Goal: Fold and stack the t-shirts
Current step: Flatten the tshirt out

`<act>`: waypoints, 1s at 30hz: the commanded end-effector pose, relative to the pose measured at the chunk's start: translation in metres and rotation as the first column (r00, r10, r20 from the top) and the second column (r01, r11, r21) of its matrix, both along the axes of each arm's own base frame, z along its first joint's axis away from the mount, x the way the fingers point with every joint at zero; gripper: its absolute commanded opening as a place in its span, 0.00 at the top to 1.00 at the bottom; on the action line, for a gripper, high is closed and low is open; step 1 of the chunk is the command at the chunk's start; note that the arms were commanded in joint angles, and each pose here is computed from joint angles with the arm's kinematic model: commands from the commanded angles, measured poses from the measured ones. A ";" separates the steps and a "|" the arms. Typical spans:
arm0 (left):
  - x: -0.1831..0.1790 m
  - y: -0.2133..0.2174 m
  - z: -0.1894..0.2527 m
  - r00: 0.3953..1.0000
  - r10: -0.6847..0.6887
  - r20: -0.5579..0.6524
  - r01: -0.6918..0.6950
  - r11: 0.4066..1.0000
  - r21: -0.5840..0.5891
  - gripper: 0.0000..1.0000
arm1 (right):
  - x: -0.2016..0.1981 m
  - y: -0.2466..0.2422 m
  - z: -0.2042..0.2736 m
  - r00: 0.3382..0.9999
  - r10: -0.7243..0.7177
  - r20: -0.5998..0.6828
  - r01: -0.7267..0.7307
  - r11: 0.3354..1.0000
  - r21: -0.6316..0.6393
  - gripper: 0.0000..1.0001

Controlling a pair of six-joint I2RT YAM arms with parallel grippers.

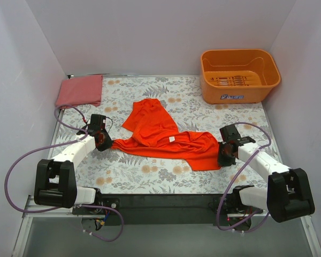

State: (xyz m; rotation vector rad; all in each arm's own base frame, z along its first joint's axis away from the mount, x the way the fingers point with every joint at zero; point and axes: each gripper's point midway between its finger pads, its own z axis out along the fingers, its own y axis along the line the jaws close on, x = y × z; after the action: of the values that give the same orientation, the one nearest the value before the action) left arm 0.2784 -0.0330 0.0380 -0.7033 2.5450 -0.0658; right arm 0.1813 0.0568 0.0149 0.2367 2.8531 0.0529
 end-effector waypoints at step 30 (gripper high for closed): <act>-0.013 0.040 0.507 0.381 0.026 0.924 -0.112 0.994 0.019 1.00 | 0.040 -0.059 0.547 0.060 0.064 0.996 0.105 0.992 -0.070 0.99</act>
State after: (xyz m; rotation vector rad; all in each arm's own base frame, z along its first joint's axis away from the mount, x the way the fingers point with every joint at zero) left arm 0.3162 -0.0083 0.4962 -0.5739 1.5446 -0.3056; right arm 0.2721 0.0232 0.4974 0.1242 1.5572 0.1130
